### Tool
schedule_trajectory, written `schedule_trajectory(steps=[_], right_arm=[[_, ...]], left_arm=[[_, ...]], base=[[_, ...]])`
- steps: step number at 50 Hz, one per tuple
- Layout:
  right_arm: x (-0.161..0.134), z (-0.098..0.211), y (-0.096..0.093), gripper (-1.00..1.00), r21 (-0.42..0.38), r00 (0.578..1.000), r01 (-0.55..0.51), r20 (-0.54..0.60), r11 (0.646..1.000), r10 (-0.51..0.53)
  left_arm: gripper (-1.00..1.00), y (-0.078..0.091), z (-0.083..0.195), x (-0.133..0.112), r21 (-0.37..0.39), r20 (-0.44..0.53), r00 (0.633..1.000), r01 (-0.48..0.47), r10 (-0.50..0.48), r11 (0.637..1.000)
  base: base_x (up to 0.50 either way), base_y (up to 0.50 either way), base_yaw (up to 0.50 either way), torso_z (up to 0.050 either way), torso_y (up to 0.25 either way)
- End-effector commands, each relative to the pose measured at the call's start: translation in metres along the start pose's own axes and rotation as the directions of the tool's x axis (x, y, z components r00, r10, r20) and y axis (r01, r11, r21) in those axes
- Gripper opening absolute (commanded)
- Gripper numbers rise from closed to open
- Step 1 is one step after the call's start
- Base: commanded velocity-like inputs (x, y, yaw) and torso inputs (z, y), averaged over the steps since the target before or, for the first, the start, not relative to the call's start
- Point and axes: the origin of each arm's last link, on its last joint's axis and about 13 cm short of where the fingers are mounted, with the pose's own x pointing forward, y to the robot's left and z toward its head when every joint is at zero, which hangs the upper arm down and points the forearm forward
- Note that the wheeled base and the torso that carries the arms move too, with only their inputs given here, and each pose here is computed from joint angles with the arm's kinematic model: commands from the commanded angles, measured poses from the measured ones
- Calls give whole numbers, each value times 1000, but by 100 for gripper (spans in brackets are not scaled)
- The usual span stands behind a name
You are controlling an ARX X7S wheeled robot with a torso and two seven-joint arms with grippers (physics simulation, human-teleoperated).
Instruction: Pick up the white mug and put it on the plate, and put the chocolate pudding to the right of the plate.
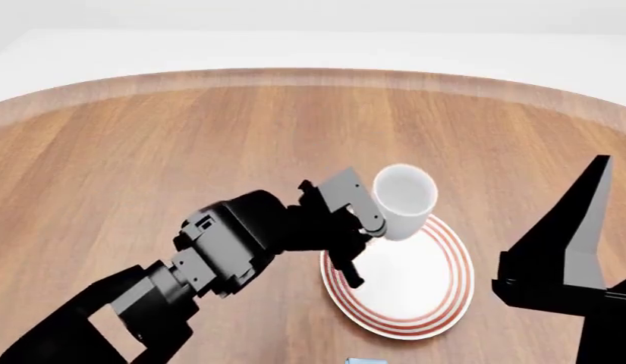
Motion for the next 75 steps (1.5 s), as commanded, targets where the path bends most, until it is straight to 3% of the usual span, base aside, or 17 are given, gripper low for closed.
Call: schedule_trajectory(steps=[1, 28, 55, 56, 75], right_arm=[[1, 4, -1, 100, -12, 1000, -6, 17, 1000, 6], [1, 3, -1, 100, -11, 1000, -5, 18, 1000, 5], [-1, 2, -1, 100, -6, 1000, -10, 8, 1000, 10], [-1, 2, -1, 100, -6, 1000, -10, 7, 1000, 10], [-3, 1, 2, 100, -2, 1000, -21, 5, 1000, 21]], left_arm=[[-100, -2, 1, 21, -37, 15, 998, 53, -53, 998], [-100, -15, -10, 32, -248, -71, 986, 130, -152, 960], [-100, -17, -26, 34, -309, -88, 992, 59, -90, 949], [100, -18, -27, 35, -307, -93, 992, 57, -90, 950], [100, -14, -17, 32, -254, -111, 991, 48, -79, 966]], base=[[0, 0, 0, 0, 0], [0, 0, 0, 0, 0], [0, 0, 0, 0, 0], [0, 0, 0, 0, 0], [0, 0, 0, 0, 0]])
